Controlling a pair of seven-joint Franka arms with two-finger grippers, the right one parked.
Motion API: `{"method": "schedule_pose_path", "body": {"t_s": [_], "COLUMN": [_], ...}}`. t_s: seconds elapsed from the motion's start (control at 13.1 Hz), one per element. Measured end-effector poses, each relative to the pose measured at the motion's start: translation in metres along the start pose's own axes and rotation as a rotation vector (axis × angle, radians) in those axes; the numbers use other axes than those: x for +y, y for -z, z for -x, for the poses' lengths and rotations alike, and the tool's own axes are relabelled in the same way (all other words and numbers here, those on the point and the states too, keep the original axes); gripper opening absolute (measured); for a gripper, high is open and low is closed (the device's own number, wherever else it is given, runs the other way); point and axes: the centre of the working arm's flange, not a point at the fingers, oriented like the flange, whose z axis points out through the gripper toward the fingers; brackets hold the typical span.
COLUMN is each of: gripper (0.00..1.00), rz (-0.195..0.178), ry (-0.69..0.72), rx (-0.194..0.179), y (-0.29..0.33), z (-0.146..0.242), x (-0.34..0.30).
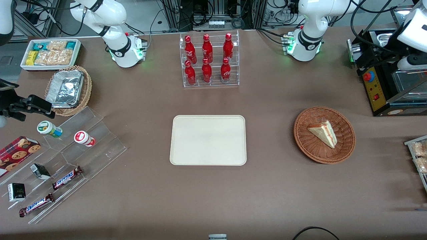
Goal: Place sandwich from basket to tray
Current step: 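Move the left gripper from rest toward the wicker basket, then lower the open left gripper over the wrapped sandwich and close on it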
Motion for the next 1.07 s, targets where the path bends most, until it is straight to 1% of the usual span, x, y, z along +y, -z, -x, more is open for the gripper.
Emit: {"method": "schedule_pose_path", "body": {"t_s": [0.3, 0.38, 0.46, 0.61, 0.84, 1.07], "gripper": [1.00, 1.00, 1.00, 1.00, 1.00, 1.00], "rz": [-0.002, -0.003, -0.011, -0.040, -0.058, -0.063], "ry": [-0.001, 0.008, 0.030, 0.095, 0.232, 0.368], "rx": [-0.030, -0.046, -0.065, -0.101, -0.118, -0.110], "y": [-0.005, -0.012, -0.021, -0.049, -0.095, -0.151], "z": [-0.007, -0.010, -0.015, -0.028, -0.044, -0.054], "x": [-0.001, -0.001, -0.002, -0.005, -0.005, -0.006]}}
